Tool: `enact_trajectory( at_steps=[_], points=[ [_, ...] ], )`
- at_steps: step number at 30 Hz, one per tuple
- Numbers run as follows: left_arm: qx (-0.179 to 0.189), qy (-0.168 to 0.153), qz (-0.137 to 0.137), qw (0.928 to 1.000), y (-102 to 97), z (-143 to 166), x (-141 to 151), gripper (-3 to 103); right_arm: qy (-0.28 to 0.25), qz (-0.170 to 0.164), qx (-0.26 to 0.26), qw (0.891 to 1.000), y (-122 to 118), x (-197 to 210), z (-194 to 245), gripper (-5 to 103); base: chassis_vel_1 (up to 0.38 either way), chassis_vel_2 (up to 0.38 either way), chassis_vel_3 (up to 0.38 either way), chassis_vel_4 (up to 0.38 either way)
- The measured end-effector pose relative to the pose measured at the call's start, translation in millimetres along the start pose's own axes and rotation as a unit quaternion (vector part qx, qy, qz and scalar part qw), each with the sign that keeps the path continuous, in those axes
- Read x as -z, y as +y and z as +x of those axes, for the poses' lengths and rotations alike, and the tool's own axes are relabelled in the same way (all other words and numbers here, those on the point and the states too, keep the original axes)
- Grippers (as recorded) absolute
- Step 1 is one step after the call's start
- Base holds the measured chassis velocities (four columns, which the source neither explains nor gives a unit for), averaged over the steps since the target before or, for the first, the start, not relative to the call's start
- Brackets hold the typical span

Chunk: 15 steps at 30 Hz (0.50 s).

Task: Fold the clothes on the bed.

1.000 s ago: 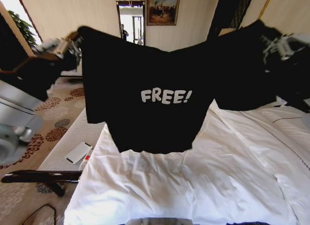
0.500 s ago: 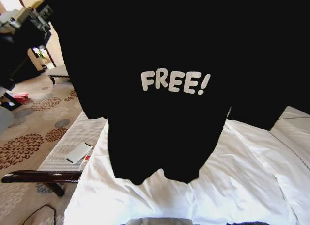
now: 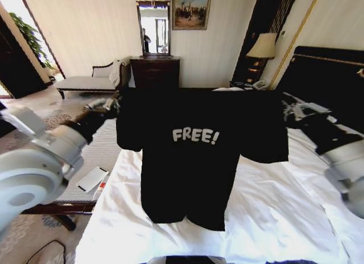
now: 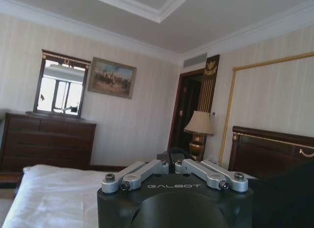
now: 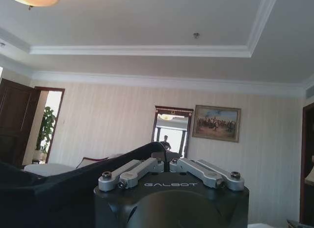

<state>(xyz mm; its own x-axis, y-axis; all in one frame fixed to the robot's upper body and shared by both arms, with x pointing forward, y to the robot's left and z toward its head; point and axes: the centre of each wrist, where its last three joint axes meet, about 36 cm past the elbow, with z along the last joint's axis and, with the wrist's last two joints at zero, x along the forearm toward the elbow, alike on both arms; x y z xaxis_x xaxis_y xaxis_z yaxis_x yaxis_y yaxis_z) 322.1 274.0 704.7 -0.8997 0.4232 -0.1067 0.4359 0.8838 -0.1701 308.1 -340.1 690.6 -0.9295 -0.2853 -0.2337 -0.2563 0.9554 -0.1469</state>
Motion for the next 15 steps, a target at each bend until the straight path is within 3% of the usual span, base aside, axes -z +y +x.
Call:
enact_trajectory(
  at_steps=[3, 5, 10, 11, 12, 15],
  points=[
    [-0.006, 0.008, 0.003, 0.9999, -1.0, -1.6, -9.4, 0, 0.014, 0.001, -0.004, 1.0, -10.0, -11.6, -10.9, 0, 0.0, 0.0, 0.0, 0.0],
    [-0.005, 0.019, 0.0, 0.9998, 3.2, -9.9, -32.6, 0, 0.04, 0.003, -0.008, 0.999, -27.4, -36.0, -26.0, 0, 0.0, 0.0, 0.0, 0.0],
    [0.003, 0.023, 0.0, 0.9997, 8.0, -17.2, -46.3, 0, 0.048, 0.002, -0.009, 0.999, -33.5, -47.1, -31.9, 0, 0.0, 0.0, 0.0, 0.0],
    [0.009, 0.025, 0.005, 0.9996, 11.6, -24.6, -59.2, 0, 0.058, -0.004, -0.007, 0.998, -37.2, -60.1, -37.9, 0, 0.0, 0.0, 0.0, 0.0],
    [0.027, 0.037, 0.01, 0.9989, 22.5, -43.3, -90.4, 0, 0.081, -0.022, 0.0, 0.996, -39.8, -93.9, -51.9, 0, 0.0, 0.0, 0.0, 0.0],
    [0.044, 0.047, 0.014, 0.9978, 33.8, -56.3, -107.3, 0, 0.091, -0.03, 0.0, 0.995, -43.8, -113.3, -61.4, 0, 0.0, 0.0, 0.0, 0.0]
  ],
)
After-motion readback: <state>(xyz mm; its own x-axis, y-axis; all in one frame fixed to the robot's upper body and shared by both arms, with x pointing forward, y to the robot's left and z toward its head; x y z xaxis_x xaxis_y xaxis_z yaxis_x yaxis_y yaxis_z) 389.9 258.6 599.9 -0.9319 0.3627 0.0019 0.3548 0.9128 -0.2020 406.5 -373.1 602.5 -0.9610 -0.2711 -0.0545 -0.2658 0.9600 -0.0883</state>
